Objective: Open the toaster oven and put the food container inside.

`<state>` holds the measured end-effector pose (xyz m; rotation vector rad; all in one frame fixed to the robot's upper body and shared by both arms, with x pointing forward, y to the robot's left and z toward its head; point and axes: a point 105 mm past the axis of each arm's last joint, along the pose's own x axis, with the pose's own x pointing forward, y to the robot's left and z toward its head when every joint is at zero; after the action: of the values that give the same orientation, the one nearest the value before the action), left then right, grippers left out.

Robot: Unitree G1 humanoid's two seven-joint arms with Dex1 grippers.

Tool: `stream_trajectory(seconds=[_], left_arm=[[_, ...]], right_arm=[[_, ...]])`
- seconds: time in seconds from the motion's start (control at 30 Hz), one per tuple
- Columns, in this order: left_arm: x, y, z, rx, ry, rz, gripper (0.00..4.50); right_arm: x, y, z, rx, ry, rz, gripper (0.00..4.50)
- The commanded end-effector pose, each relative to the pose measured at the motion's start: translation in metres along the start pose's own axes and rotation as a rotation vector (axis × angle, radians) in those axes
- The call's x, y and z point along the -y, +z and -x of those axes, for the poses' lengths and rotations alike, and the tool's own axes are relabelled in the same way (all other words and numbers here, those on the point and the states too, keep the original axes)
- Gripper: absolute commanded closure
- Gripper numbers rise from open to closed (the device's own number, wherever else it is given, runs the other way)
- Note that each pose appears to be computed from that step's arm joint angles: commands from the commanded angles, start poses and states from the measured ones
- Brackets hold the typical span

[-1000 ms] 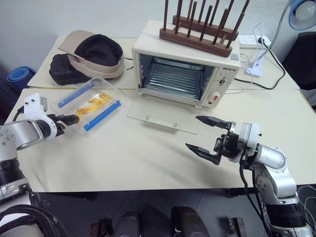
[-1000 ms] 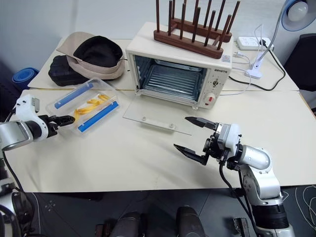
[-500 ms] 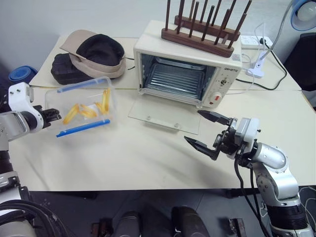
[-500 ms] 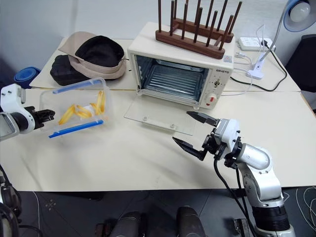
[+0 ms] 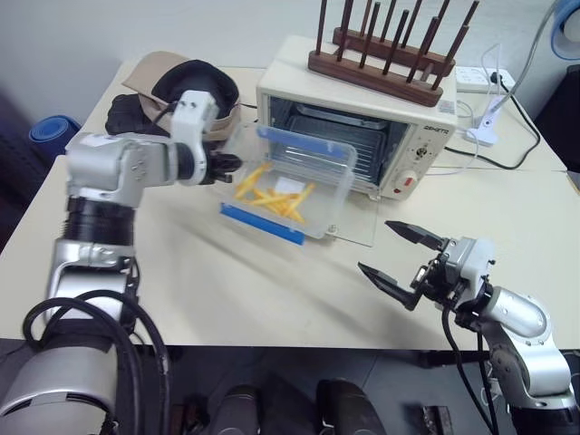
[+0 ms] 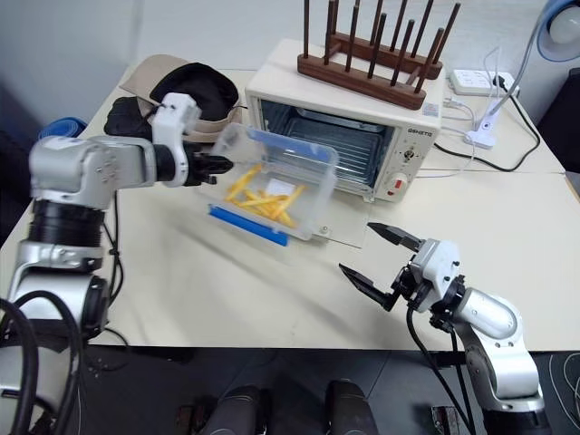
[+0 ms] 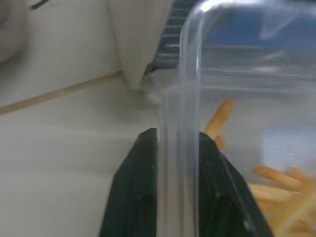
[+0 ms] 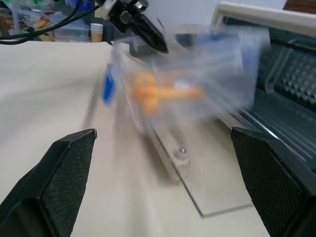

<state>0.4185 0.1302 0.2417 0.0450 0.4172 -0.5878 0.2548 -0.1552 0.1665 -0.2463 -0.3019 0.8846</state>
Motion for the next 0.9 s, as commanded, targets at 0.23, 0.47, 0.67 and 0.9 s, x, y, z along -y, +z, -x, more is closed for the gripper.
stream_trajectory(seconds=[0.23,0.47,0.67,0.9], left_arm=[[0.015,0.024,-0.023,0.102,-0.014,0.01,0.75],[0.005,0.059,0.016,0.364,-0.14,0.041,0.07],[-0.015,0.02,0.071,0.412,-0.347,-0.364,0.21],[0.001,-0.085,0.066,0.141,-0.586,-0.568,2.03]], right_arm=[[-0.014,0.016,0.007,0.053,-0.062,0.027,0.0],[-0.013,0.022,0.009,0.052,-0.055,0.015,0.0],[-0.034,0.015,-0.008,-0.058,0.089,-0.125,0.4],[-0.047,-0.022,-0.051,-0.233,0.162,-0.115,2.51]])
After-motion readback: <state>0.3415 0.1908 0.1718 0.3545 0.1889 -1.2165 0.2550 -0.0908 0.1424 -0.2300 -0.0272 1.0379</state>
